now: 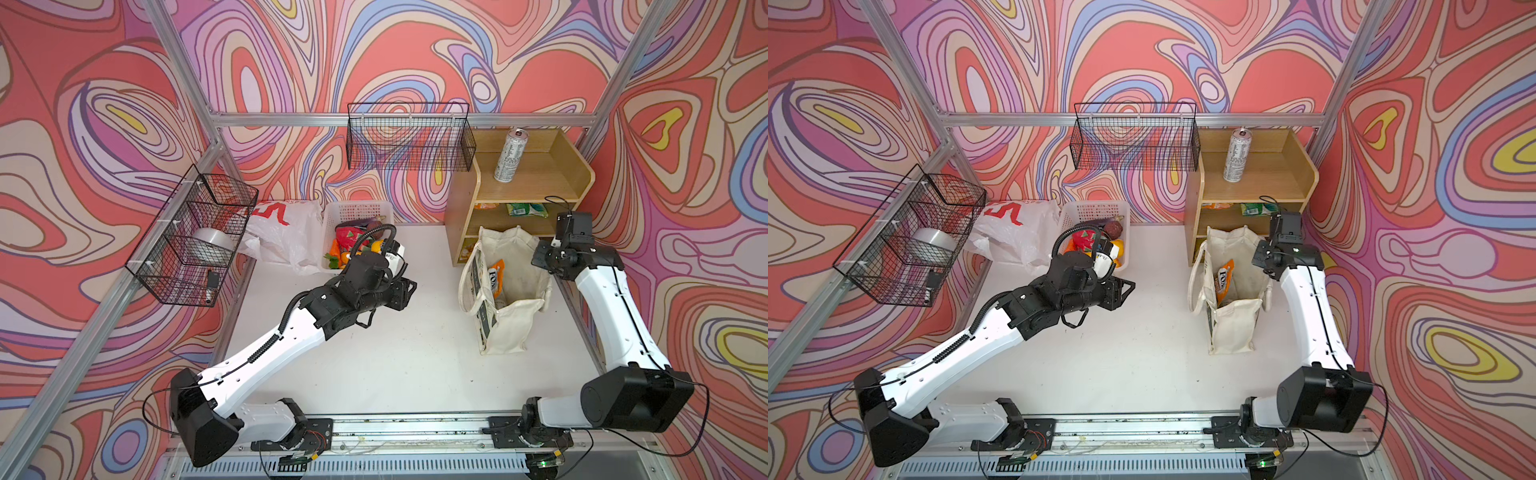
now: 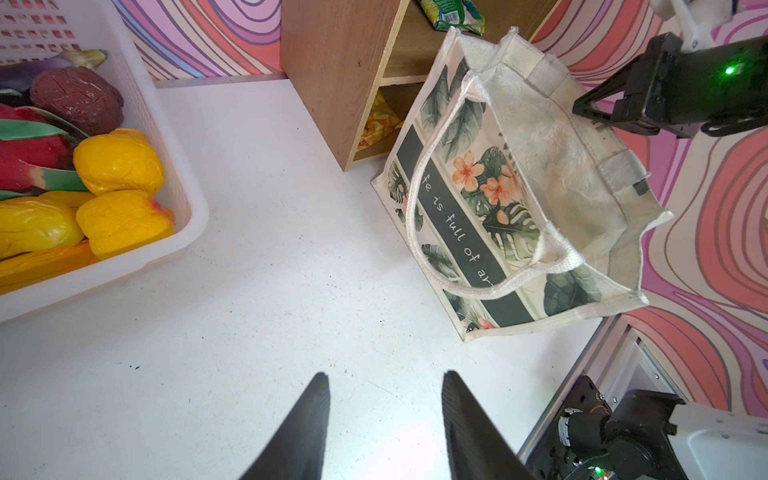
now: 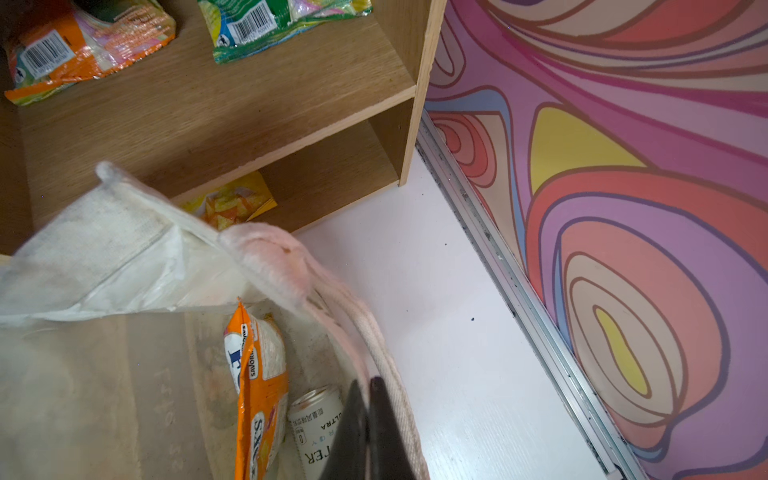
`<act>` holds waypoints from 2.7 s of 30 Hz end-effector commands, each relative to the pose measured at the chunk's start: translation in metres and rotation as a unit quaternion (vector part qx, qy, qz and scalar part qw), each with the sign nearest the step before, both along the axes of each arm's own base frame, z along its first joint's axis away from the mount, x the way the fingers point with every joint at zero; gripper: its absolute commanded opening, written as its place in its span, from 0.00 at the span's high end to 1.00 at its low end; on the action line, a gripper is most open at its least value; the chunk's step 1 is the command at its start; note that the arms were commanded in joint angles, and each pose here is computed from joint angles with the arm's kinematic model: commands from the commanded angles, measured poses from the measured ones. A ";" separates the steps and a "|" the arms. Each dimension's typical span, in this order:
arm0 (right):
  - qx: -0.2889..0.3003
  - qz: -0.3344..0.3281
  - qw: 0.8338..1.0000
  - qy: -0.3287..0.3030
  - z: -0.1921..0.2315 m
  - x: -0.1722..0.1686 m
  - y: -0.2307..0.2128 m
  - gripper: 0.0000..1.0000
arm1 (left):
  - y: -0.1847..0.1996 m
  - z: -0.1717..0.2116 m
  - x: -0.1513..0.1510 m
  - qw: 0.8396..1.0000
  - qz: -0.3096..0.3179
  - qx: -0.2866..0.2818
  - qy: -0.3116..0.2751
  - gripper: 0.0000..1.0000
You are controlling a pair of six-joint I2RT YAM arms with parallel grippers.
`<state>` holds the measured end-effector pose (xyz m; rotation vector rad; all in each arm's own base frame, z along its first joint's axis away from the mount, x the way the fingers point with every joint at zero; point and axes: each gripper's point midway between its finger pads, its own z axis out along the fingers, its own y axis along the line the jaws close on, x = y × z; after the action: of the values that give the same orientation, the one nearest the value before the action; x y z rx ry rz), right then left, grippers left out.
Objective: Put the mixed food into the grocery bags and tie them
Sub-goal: 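Release the rim and draw the left gripper back while right holds the tote, then move the left gripper to the white plastic bag while right releases the tote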
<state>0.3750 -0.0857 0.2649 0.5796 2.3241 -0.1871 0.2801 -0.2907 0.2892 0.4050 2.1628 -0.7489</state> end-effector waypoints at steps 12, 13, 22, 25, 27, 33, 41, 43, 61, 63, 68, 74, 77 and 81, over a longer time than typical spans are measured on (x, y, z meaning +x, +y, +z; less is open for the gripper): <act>0.051 0.031 0.994 -0.093 0.061 -0.004 0.019 0.38 | 0.037 -0.010 0.016 0.997 0.066 0.048 0.002 0.50; 0.055 0.039 0.992 -0.110 0.076 -0.007 0.023 0.36 | 0.049 -0.011 0.021 0.995 0.089 0.051 0.006 0.48; 0.232 0.211 0.925 -0.216 0.155 -0.026 0.119 0.33 | 0.198 -0.049 0.064 0.943 0.322 0.078 0.045 0.35; 0.276 0.276 0.899 -0.201 0.142 -0.036 0.180 0.33 | 0.248 -0.065 0.077 0.920 0.381 0.065 0.055 0.31; 0.278 0.317 0.889 -0.179 0.128 -0.046 0.222 0.33 | 0.275 -0.076 0.085 0.909 0.406 0.072 0.065 0.31; 0.284 0.395 0.867 -0.106 0.063 -0.068 0.311 0.32 | 0.318 -0.108 0.112 0.892 0.429 0.092 0.105 0.29; 0.277 0.418 0.864 -0.044 0.002 -0.088 0.346 0.31 | 0.336 -0.141 0.164 0.897 0.404 0.127 0.124 0.28; 0.267 0.412 0.870 -0.040 -0.003 -0.088 0.342 0.31 | 0.343 -0.145 0.176 0.897 0.403 0.136 0.122 0.28; 0.238 0.392 0.889 -0.006 -0.027 -0.073 0.342 0.33 | 0.342 -0.177 0.232 0.926 0.333 0.134 0.120 1.00; 0.241 0.393 0.888 -0.008 -0.027 -0.073 0.343 0.33 | 0.341 -0.170 0.221 0.926 0.334 0.131 0.118 1.00; 0.249 0.411 0.877 -0.004 -0.032 -0.074 0.354 0.34 | 0.330 -0.136 0.171 0.922 0.354 0.097 0.121 1.00; 0.254 0.450 0.856 -0.005 -0.034 -0.077 0.378 0.35 | 0.301 -0.116 0.097 0.920 0.353 0.079 0.153 1.00; 0.261 0.467 0.845 -0.011 -0.032 -0.078 0.389 0.35 | 0.282 -0.108 0.070 0.923 0.346 0.062 0.156 1.00; 0.257 0.496 0.829 -0.019 -0.027 -0.084 0.408 0.34 | 0.252 -0.097 0.043 0.933 0.323 0.029 0.154 1.00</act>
<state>0.2920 0.3015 0.2175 -0.3550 2.4065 0.8909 0.3489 -0.0224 0.2031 -0.3684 2.3340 -0.3082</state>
